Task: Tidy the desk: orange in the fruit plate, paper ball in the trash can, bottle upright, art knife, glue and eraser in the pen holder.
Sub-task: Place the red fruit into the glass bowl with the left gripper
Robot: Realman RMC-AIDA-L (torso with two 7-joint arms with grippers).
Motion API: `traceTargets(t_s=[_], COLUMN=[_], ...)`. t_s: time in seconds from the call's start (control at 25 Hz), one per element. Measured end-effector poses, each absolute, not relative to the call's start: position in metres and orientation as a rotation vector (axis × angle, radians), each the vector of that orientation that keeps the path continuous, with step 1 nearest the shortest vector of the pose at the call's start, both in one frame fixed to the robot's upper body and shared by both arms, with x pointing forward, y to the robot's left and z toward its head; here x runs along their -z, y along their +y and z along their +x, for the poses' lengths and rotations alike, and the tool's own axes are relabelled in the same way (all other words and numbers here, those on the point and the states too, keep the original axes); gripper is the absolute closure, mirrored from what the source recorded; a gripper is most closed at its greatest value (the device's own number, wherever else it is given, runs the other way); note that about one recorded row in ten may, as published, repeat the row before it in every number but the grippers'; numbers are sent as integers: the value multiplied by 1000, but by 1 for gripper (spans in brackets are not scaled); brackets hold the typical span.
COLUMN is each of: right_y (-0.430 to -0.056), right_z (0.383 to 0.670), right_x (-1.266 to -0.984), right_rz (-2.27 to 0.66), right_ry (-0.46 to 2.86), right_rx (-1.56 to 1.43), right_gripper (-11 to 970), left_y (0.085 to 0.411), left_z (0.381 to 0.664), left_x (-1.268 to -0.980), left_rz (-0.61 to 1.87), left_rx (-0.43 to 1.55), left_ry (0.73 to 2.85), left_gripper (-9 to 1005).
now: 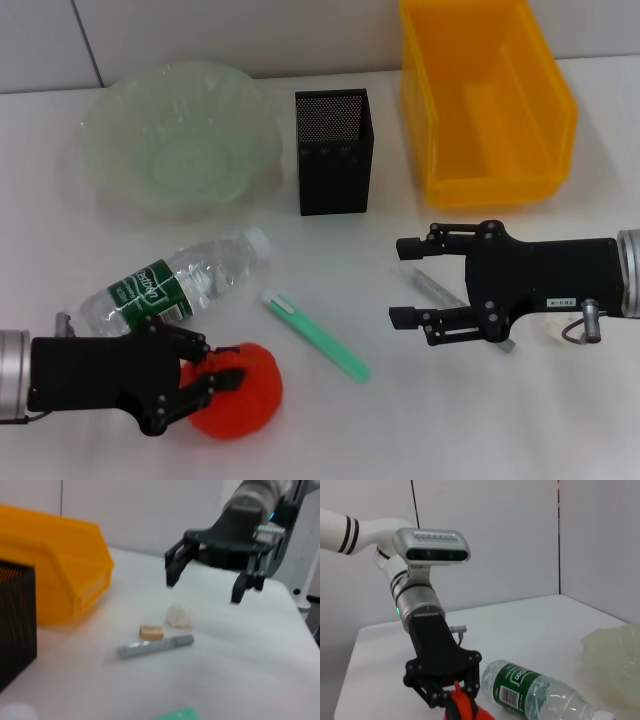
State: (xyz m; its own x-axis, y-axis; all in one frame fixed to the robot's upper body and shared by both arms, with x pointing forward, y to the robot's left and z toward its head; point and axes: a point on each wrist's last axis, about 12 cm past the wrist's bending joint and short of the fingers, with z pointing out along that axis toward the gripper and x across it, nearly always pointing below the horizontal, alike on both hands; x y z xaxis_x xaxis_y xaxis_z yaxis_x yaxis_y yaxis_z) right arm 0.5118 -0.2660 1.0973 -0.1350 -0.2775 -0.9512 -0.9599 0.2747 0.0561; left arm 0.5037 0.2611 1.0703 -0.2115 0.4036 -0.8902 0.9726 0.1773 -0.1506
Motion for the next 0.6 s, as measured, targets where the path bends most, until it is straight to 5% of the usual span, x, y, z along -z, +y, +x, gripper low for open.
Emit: traceTargets(t_s=[0.6], right_y=[-269], right_z=[508], right_x=[-1094], right_rz=[-1126], right_ry=[1614], right_rx=[-933], right_gripper=[186], left_y=[296], left_z=[503], left_x=[-1138], left_rz=[1074], left_rx=[878], left_ry=[1396], left_gripper=[833])
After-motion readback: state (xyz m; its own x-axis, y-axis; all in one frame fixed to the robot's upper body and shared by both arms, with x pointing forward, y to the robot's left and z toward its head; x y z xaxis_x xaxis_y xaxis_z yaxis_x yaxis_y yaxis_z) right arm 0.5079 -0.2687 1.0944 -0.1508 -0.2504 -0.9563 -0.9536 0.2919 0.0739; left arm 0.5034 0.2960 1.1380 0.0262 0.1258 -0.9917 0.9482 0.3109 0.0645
